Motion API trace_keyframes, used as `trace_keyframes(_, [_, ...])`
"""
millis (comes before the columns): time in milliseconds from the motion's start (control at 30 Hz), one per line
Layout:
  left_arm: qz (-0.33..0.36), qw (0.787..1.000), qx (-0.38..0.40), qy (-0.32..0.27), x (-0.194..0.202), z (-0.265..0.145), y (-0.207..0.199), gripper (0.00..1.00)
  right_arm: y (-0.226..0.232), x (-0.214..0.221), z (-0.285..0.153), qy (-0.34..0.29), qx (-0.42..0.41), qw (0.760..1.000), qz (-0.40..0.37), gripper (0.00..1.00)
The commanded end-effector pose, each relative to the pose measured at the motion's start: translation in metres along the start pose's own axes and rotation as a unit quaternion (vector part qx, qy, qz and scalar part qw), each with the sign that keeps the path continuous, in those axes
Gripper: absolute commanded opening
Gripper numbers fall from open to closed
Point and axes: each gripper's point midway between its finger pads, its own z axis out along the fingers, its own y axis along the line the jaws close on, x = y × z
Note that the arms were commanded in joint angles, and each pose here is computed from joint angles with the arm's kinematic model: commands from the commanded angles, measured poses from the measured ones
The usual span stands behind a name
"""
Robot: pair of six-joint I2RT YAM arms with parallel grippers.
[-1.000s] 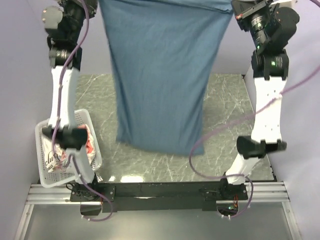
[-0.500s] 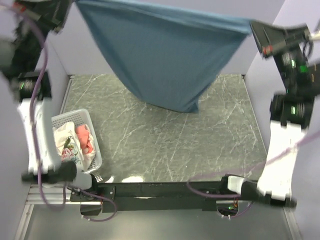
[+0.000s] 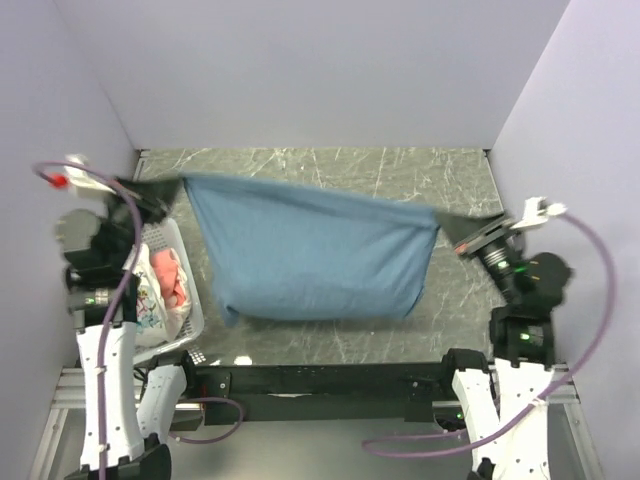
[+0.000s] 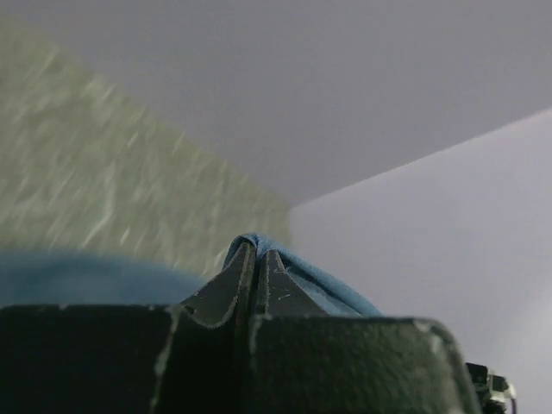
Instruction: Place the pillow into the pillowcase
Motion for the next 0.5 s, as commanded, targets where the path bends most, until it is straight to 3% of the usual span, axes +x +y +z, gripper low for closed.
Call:
trace_keyframes(0, [-0.067,0.982,-0.174,0.038,0.065,-0.024,0.124,0.01,-0.093,0.054,-0.012,0.061,0.110,0.992,-0.025,0.00])
trace_keyframes(167, [-0.109,0.970,-0.203,0.083,0.117,-0.028,0.166,0.01,-0.162,0.090,-0.011,0.098,0.183,0.978,-0.006,0.00])
trace_keyframes(333, [-0.104,0.959,-0.233,0.127,0.156,0.008,0.185,0.01,-0.206,0.098,0.013,0.119,0.230,0.966,0.008,0.00])
trace_keyframes(400, [-0.104,0.953,-0.251,0.132,0.158,0.027,0.198,0.01,-0.214,0.086,0.025,0.104,0.245,0.964,-0.001,0.00])
trace_keyframes(467, [-0.079,0.962,-0.233,0.116,0.135,0.057,0.188,0.01,-0.215,0.074,0.050,0.107,0.248,0.963,0.005,0.00])
